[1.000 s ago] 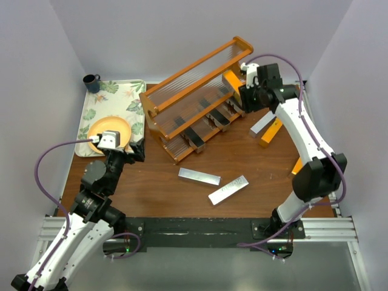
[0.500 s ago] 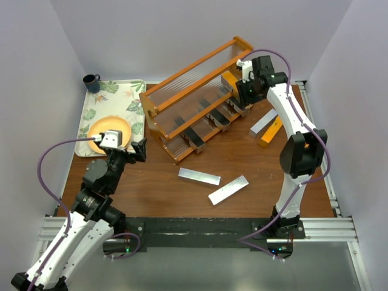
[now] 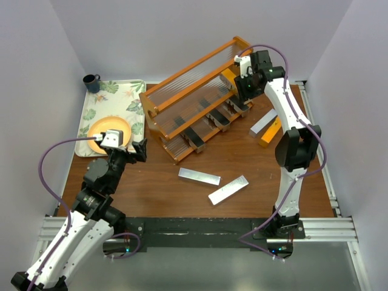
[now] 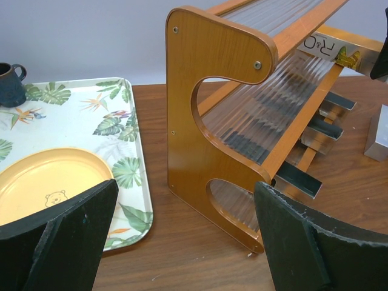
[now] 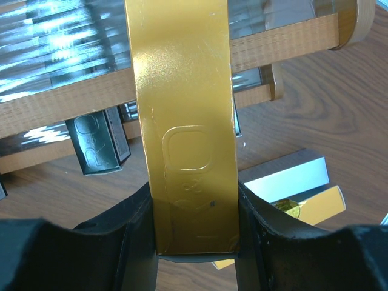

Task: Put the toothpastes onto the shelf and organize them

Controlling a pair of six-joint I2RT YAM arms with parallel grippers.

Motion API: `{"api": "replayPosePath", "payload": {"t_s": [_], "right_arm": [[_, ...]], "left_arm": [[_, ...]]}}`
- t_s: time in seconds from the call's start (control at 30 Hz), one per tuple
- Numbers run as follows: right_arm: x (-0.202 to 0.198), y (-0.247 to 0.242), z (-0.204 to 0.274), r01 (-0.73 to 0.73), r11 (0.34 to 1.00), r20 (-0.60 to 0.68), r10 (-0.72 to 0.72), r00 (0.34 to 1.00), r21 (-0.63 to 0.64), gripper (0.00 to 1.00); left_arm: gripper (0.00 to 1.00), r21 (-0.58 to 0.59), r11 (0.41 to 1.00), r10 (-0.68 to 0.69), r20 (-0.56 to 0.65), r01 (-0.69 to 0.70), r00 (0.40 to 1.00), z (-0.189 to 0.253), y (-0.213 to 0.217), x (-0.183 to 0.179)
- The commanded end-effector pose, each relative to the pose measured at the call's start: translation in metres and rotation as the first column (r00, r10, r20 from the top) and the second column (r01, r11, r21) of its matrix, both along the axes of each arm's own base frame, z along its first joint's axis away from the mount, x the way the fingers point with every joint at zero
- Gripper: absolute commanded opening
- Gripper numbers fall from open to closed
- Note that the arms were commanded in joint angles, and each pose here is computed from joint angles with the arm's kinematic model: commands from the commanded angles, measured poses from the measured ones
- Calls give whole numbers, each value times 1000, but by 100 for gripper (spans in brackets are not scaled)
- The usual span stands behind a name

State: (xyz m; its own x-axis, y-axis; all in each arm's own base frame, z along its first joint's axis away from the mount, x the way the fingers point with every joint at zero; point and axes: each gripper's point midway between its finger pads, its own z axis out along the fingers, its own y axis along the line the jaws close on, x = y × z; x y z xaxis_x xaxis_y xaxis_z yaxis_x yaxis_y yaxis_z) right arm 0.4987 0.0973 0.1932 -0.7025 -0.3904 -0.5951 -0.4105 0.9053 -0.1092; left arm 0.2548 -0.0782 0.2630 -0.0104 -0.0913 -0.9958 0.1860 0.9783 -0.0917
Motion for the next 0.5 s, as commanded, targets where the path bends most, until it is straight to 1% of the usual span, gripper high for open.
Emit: {"api": "replayPosePath", "payload": {"t_s": [0.0,0.33,0.4,0.47], "right_arm": [[8,-2,24,-25,1000,58,26,998,-11,37],[18,1,20,-42,999,61,42,997,-8,39],[19,1,18,-43,999,57,43,997,-8,43],[21,1,19,-41,999,63,42,997,-7,45]], "left_arm": [[100,0,1000,-6,32,6,999,7,-1,2],[100,3,1000,-6,31,6,999,7,-1,2],[100,2,1000,-6,30,6,1000,7,-1,2],[100,4,1000,-6,28,6,1000,7,-1,2]]}}
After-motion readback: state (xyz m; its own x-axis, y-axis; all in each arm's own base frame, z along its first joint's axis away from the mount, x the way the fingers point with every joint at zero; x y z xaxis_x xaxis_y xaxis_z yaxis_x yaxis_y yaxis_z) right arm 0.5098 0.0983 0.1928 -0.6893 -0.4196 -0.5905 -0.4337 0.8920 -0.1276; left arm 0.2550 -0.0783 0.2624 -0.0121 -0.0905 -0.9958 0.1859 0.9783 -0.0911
